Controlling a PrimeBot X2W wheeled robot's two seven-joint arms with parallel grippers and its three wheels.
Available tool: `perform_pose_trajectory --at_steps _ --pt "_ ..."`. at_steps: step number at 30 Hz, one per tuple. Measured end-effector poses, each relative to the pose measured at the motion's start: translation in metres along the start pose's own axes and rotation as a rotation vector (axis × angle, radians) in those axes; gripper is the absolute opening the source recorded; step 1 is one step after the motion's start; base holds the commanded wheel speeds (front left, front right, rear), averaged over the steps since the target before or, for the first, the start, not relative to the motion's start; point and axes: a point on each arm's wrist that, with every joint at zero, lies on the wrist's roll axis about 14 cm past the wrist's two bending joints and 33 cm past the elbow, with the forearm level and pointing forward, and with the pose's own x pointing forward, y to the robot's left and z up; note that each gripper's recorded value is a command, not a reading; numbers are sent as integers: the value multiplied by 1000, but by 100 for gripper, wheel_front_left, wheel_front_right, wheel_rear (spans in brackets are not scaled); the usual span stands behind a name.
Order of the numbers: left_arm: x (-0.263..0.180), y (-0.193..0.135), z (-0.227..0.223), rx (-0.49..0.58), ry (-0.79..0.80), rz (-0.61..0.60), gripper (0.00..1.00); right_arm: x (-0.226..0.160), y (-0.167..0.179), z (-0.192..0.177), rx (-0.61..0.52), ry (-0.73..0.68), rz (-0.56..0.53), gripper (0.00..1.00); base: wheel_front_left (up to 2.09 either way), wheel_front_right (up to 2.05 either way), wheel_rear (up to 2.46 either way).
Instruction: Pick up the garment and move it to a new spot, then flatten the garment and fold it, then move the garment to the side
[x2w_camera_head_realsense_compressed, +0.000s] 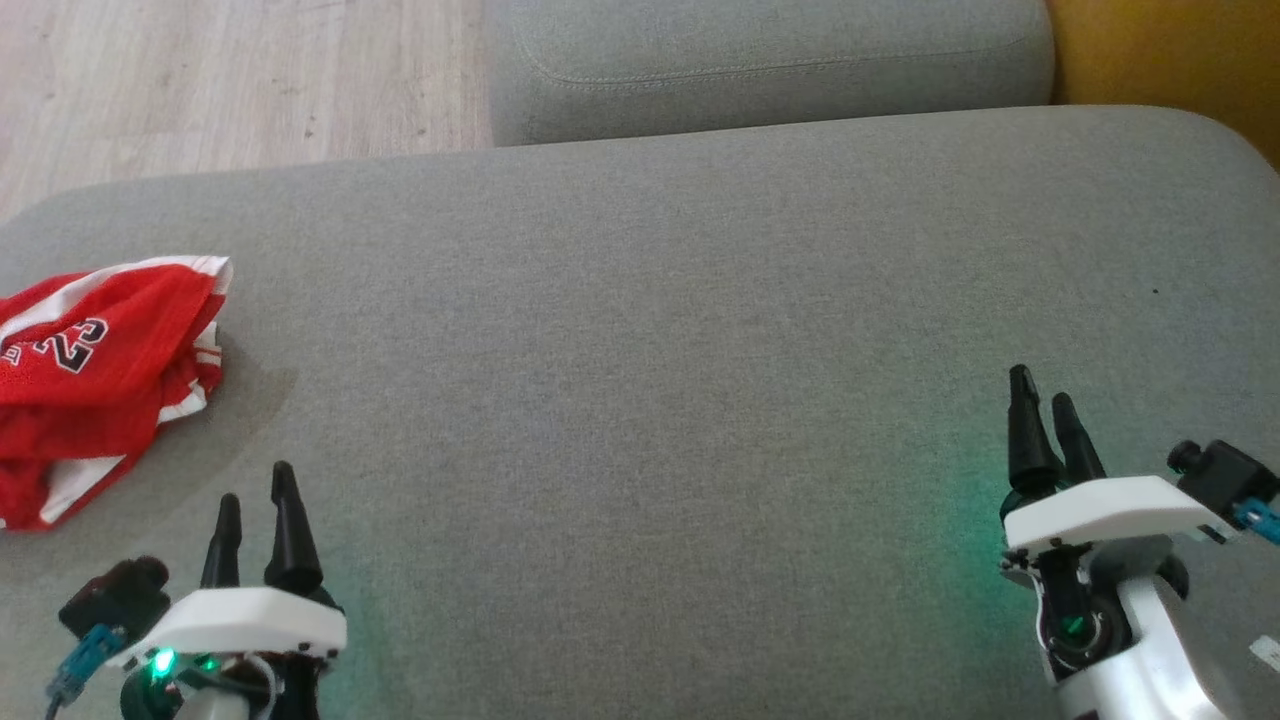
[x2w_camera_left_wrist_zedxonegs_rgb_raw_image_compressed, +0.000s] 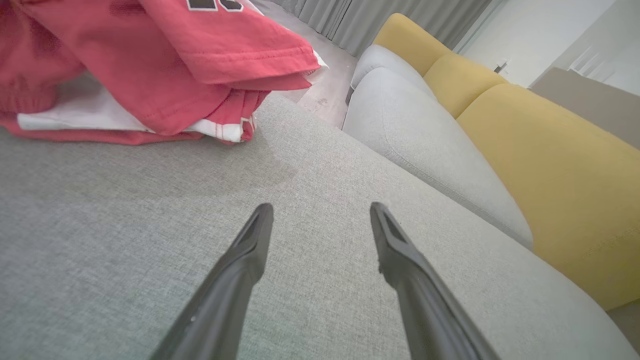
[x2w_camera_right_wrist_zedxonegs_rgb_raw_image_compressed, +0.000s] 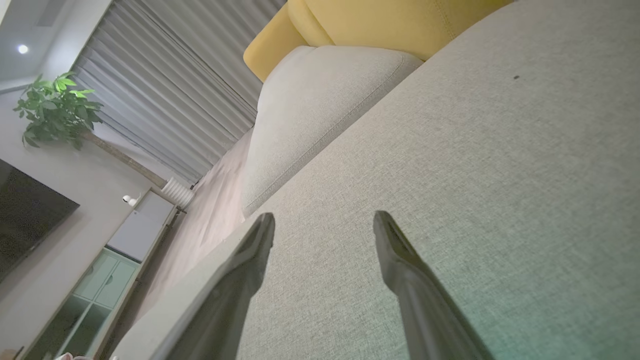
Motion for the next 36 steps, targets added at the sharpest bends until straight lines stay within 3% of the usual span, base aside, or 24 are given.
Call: perform_pose_trajectory --at_steps 36 --pt "11 1 -11 488 -1 -13 100 20 12 -14 -484 35 82 100 0 0 0"
